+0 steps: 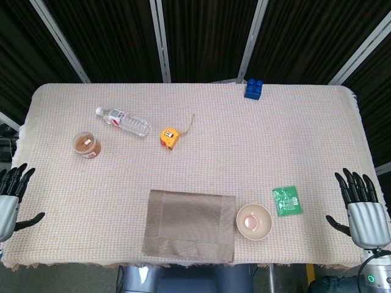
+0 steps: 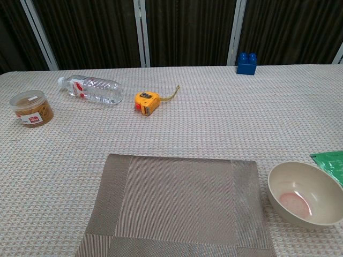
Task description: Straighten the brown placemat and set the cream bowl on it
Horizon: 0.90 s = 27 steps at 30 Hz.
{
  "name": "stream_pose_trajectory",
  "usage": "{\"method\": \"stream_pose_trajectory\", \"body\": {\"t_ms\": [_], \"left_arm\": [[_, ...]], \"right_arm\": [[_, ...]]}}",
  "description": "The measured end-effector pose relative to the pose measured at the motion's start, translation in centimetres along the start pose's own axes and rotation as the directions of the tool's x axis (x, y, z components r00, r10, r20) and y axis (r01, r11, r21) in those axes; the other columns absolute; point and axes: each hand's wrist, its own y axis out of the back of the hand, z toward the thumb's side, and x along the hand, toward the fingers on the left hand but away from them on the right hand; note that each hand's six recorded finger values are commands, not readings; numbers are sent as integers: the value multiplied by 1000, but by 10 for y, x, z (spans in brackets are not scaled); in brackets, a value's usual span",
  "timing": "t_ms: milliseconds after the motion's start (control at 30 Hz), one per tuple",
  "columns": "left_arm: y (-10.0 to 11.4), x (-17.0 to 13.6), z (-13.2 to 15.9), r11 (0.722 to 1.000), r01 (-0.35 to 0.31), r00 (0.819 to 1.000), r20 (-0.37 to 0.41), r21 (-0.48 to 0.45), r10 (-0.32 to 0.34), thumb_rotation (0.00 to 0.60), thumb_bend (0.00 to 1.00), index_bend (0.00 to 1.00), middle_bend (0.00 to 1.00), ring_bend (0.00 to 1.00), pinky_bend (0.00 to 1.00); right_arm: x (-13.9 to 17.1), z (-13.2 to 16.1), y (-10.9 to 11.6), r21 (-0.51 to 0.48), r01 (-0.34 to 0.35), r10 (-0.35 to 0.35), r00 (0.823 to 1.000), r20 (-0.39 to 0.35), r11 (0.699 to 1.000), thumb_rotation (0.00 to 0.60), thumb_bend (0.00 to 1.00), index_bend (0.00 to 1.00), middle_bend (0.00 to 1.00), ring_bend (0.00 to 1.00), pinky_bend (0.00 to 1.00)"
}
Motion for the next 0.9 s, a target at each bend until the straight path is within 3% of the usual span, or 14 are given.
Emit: {"method": "stream_pose_trajectory", "body": {"t_ms": [300, 433, 500, 533, 633, 667, 767, 900], "left_arm": [[-1, -1, -2, 1000, 3, 1000, -12, -1, -3, 600, 0, 0, 0, 0, 0], [1, -1, -3, 1000, -6, 1000, -19, -1, 6, 600, 0, 0, 0, 0, 0], [2, -1, -3, 1000, -5, 1000, -25, -6, 5, 600, 0, 0, 0, 0, 0], [2, -1, -4, 1000, -4, 1000, -27, -7, 4, 600, 0, 0, 0, 0, 0], [2, 0, -6, 1000, 3, 999, -40, -10, -4, 600, 0, 0, 0, 0, 0], [2, 0, -7, 1000, 5, 999, -45, -11, -5, 600, 0, 0, 0, 0, 0], [3, 1, -9, 1000, 9, 998, -58, -9, -9, 600, 0, 0, 0, 0, 0], [6, 0, -9, 1000, 3, 998, -62, -10, -4, 600, 0, 0, 0, 0, 0]], "right_arm": [[2, 9, -8, -16, -59, 59, 998, -33, 998, 600, 0, 0, 0, 0, 0], [5, 31, -15, -53, -132, 123, 983, -138, 990, 600, 0, 0, 0, 0, 0], [8, 46, -19, -55, -175, 159, 963, -220, 983, 600, 0, 0, 0, 0, 0], [9, 54, -21, -52, -194, 175, 950, -258, 980, 600, 0, 0, 0, 0, 0], [16, 82, -29, -29, -274, 240, 884, -401, 961, 600, 0, 0, 0, 0, 0], [19, 94, -31, -15, -305, 265, 850, -456, 952, 600, 0, 0, 0, 0, 0], [24, 119, -36, 26, -358, 310, 768, -560, 933, 600, 0, 3, 0, 0, 0], [28, 136, -46, 74, -389, 351, 714, -606, 918, 600, 0, 29, 0, 0, 0]]}}
